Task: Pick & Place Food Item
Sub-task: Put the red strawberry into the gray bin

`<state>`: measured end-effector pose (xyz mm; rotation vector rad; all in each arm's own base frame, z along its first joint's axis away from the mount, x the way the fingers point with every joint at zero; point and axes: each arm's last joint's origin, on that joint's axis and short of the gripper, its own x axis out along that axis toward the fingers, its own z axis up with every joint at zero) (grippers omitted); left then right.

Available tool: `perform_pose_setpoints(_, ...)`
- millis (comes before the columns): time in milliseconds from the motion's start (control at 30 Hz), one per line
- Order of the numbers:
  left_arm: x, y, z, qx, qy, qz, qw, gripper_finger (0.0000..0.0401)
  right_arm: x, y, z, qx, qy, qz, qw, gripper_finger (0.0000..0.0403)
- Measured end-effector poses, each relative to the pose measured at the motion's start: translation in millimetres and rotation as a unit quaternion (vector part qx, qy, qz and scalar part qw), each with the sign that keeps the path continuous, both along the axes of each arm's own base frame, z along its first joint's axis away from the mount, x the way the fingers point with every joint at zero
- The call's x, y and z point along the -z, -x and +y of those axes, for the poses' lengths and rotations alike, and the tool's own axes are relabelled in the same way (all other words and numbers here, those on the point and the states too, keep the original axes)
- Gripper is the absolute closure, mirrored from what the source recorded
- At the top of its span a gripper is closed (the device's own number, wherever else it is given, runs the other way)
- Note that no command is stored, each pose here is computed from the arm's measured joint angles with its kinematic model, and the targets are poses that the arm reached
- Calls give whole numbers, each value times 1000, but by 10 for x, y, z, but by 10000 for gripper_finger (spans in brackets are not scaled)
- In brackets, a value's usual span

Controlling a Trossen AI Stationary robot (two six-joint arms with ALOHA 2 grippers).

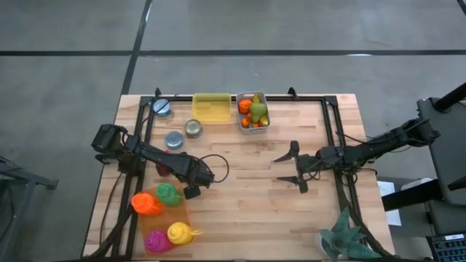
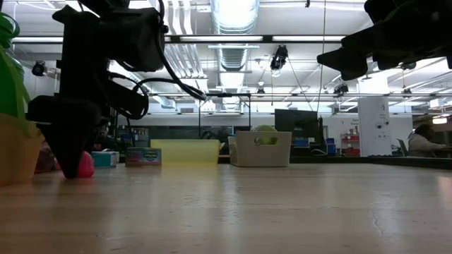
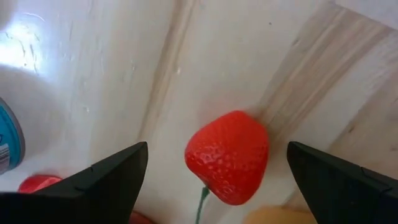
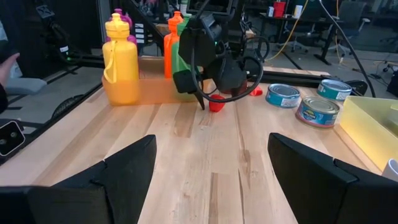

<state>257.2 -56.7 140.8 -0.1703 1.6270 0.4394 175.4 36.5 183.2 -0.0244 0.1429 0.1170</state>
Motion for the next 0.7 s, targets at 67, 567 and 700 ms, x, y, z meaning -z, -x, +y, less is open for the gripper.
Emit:
perform_pose_setpoints(67,0,0,0,0,0,0,1000,16,0,0,0,0,0,0,1000,97)
perform_pose_setpoints(567,-1,-1,10,1,-12,-2,1000,17,0,0,0,0,0,0,1000,97)
perform_pose_setpoints(700,-1,-1,11,1,-13,-2,1000,37,0,0,0,0,0,0,1000,97)
